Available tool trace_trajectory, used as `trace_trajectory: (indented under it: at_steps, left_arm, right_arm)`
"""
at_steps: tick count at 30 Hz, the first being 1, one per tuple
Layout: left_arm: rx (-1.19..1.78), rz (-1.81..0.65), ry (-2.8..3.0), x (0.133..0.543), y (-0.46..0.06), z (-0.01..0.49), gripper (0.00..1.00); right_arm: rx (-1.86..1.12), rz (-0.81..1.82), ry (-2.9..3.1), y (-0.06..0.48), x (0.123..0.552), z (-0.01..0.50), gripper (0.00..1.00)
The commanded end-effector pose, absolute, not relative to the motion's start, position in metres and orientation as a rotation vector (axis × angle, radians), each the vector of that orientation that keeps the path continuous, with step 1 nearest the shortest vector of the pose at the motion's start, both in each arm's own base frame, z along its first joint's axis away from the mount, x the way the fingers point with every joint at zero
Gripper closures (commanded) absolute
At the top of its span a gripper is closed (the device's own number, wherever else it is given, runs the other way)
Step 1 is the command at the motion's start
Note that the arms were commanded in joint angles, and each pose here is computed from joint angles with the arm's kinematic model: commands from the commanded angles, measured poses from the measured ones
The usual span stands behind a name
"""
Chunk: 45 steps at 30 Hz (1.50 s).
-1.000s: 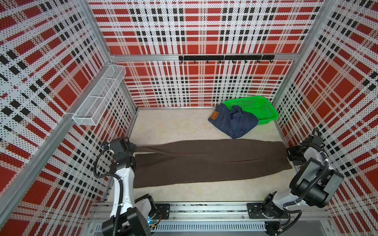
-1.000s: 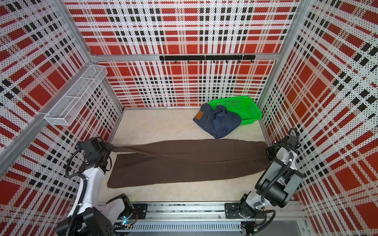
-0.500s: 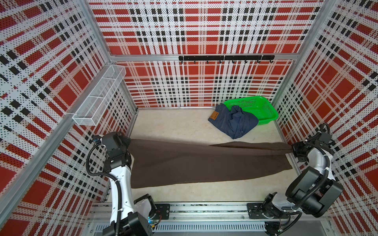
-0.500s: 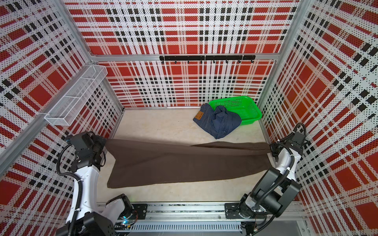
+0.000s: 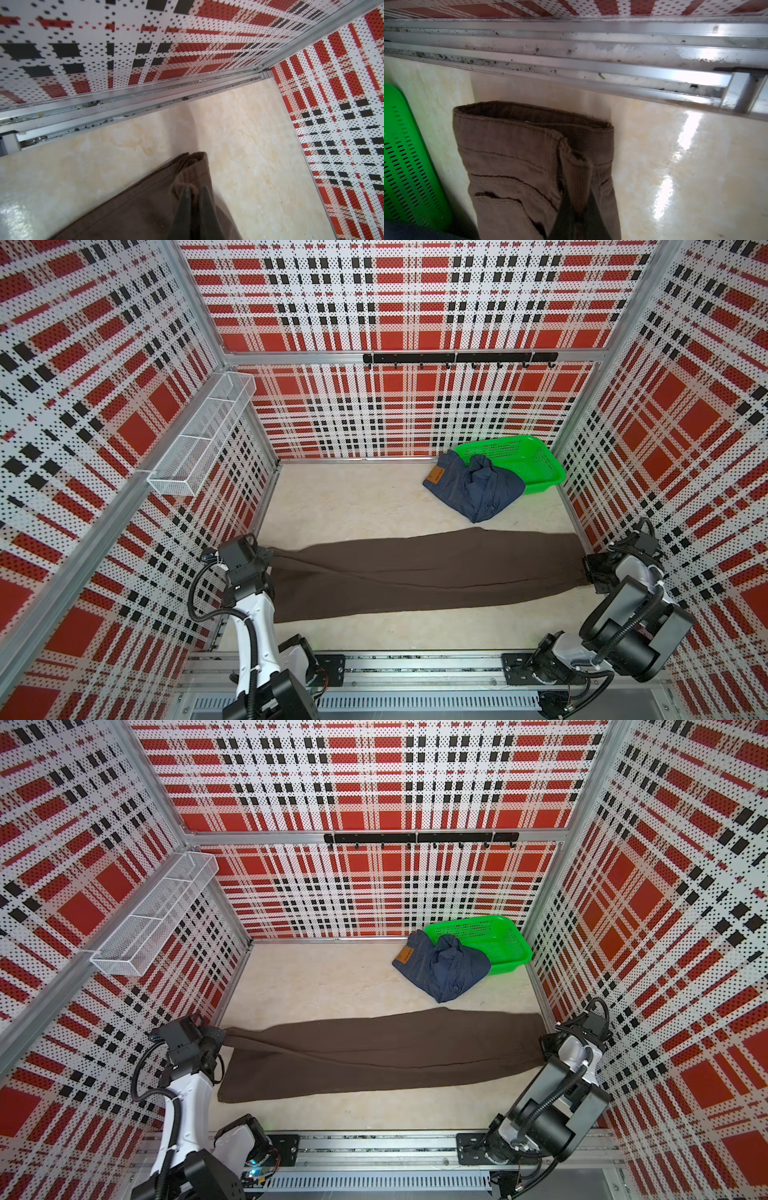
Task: Fold and stack the trousers
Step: Fold the trousers at the center of the table.
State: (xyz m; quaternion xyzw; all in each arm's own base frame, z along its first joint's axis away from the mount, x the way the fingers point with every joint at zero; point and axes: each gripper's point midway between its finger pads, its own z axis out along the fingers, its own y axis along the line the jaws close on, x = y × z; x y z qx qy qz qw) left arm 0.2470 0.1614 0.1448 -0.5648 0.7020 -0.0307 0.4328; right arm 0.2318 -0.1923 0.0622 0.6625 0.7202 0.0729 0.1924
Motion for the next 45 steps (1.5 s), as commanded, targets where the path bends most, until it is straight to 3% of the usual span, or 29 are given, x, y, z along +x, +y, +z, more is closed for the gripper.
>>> trace_trajectory:
  at_steps: [1, 15, 20, 26, 40, 45]
  left_arm:
    - [-1.387, -0.068, 1.735, 0.243, 0.162, 0.144, 1.00]
    - [-1.411, -0.082, 1.642, 0.233, 0.160, 0.162, 1.00]
    - [-1.407, -0.093, 1.594, 0.230, 0.164, 0.182, 1.00]
    - [-1.372, -0.090, 1.534, 0.229, 0.171, 0.225, 1.00]
    - [-1.456, -0.093, 1.599, 0.222, 0.167, 0.167, 1.00]
    - [-1.462, -0.099, 1.601, 0.223, 0.167, 0.162, 1.00]
  right_arm:
    - [1.851, 0.145, 1.978, -0.203, 0.225, 0.068, 0.99]
    - [1.894, 0.104, 1.967, -0.204, 0.208, 0.058, 0.91]
    - [1.882, 0.145, 1.947, -0.204, 0.213, 0.071, 1.00]
    - [1.846, 0.156, 1.865, -0.209, 0.220, 0.106, 1.00]
    - [1.927, 0.126, 1.936, -0.199, 0.204, 0.054, 1.00]
    - [1.935, 0.134, 1.953, -0.196, 0.201, 0.045, 0.93]
